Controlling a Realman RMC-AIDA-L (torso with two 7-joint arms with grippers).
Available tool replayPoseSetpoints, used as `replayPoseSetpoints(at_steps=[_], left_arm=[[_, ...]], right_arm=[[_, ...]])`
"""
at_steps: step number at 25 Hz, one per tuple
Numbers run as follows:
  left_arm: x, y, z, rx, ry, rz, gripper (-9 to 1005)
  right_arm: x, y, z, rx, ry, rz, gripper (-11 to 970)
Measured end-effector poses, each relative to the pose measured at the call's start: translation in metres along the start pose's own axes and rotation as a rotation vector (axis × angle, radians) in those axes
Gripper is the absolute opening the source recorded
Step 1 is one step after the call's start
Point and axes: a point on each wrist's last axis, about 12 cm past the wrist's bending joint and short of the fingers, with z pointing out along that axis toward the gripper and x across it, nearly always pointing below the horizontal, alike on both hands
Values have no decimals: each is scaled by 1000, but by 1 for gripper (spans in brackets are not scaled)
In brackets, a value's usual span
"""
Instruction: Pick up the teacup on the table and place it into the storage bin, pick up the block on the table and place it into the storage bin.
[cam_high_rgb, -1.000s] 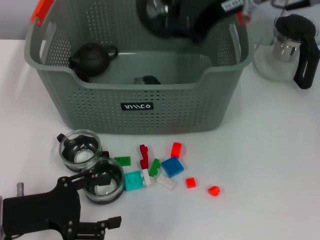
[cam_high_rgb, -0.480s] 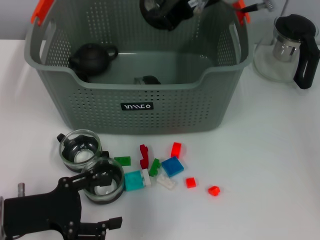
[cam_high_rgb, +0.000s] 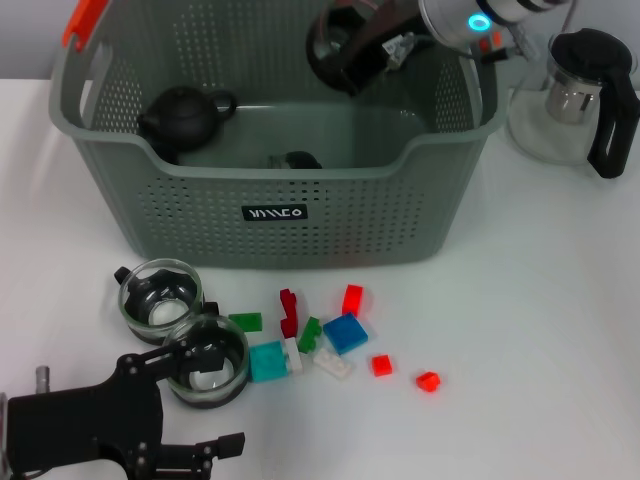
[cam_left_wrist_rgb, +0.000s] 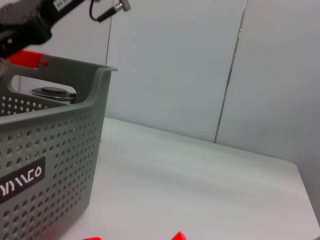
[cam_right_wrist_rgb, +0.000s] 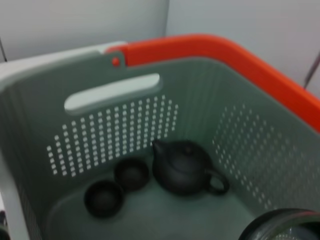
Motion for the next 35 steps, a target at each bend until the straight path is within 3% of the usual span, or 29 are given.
replayPoseSetpoints(at_steps=[21, 35], left_arm=[[1, 0, 3, -5, -7, -8, 913], [0, 0, 3, -9, -10, -6, 913]], right_arm=[[33, 1, 15, 8, 104, 3, 61], [33, 2, 14, 2, 115, 1, 65]])
